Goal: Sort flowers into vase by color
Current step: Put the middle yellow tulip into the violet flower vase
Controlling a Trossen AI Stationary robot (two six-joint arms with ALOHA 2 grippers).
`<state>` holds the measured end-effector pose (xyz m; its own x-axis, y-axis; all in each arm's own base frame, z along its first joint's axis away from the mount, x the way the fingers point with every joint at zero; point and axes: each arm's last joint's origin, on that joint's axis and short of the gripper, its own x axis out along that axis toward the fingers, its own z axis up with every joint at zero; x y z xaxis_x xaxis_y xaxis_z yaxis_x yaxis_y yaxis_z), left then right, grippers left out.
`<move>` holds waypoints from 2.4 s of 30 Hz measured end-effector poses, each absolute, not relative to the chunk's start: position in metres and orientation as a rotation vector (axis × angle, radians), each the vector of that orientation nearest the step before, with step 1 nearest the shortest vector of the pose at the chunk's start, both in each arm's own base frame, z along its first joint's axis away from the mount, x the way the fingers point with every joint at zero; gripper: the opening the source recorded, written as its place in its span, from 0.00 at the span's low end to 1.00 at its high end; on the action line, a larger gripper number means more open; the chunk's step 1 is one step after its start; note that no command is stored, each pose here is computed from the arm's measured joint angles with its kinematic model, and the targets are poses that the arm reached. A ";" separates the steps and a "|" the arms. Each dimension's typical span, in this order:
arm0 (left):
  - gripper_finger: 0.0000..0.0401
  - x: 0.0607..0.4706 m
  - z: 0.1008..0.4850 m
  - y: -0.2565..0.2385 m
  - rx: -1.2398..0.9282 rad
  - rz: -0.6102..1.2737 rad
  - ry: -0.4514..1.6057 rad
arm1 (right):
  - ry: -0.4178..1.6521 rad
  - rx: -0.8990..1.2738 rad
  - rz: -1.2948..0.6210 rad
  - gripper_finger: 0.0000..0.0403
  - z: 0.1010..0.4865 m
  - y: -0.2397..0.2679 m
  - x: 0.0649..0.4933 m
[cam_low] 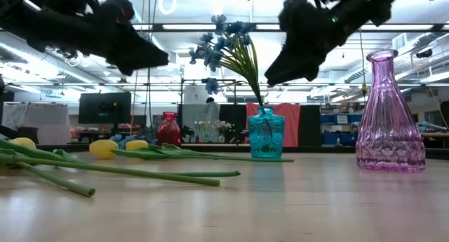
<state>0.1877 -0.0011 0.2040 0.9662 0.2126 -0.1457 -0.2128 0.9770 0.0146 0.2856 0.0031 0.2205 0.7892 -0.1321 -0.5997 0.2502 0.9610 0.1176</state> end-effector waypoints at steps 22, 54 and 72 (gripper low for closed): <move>0.42 0.181 0.182 -0.030 -0.029 0.174 0.349 | 0.762 0.136 -0.133 0.44 0.217 0.049 0.375; 0.42 0.181 0.184 -0.050 0.001 0.016 0.314 | 0.887 0.075 -0.360 0.41 0.143 0.053 0.467; 0.42 0.182 0.184 -0.050 0.002 0.025 0.306 | 0.937 0.020 -0.320 0.37 0.126 0.012 0.462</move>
